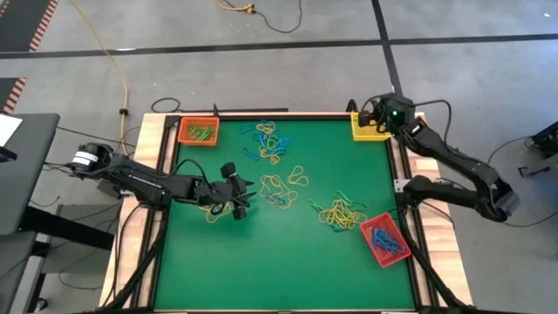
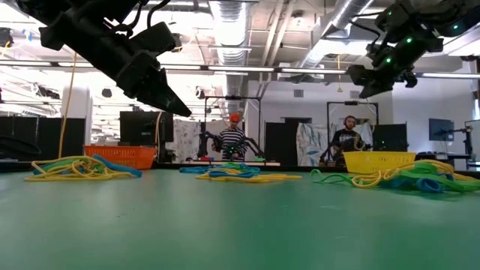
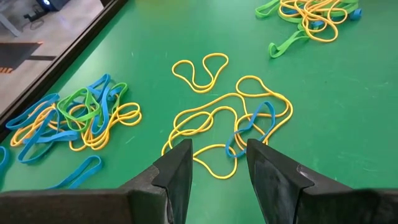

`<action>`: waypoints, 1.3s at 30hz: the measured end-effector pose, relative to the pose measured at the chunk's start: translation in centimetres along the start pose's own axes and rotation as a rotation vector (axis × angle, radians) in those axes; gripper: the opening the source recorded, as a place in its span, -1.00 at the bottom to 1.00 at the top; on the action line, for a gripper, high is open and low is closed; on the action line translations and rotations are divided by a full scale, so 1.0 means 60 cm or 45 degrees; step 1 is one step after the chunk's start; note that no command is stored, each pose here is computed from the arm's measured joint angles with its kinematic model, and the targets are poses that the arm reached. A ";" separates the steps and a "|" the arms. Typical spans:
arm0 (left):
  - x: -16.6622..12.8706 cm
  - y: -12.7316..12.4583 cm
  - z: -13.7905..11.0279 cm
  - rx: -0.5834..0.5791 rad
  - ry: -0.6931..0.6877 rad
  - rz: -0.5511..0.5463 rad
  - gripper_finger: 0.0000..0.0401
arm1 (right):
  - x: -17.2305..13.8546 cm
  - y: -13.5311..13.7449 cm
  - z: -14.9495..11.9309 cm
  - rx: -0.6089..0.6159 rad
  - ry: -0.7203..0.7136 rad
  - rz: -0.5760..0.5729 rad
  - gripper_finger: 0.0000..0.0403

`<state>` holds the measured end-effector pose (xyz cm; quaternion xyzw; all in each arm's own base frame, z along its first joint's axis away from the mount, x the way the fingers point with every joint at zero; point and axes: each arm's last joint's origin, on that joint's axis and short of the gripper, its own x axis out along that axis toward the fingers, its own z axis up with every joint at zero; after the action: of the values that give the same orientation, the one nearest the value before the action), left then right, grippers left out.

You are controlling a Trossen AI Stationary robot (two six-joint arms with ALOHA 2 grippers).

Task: Sort rubber bands into baskets
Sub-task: Put the yellow rubber band into the yellow bin

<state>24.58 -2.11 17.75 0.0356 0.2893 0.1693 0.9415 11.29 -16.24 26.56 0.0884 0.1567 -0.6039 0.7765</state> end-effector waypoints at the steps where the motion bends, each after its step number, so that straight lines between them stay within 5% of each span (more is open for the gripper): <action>1: 0.000 0.000 0.000 0.000 0.000 0.000 -0.29 | 0.002 0.001 0.000 -0.004 0.002 -0.001 -0.94; 39: 0.000 -0.001 0.000 -0.004 0.004 -0.009 -0.29 | 0.089 0.035 -0.097 -0.356 0.492 -0.225 -0.85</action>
<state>24.57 -2.14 17.73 0.0329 0.2907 0.1664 0.9417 13.68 -18.66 19.17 0.0798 0.3914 -0.6138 0.6810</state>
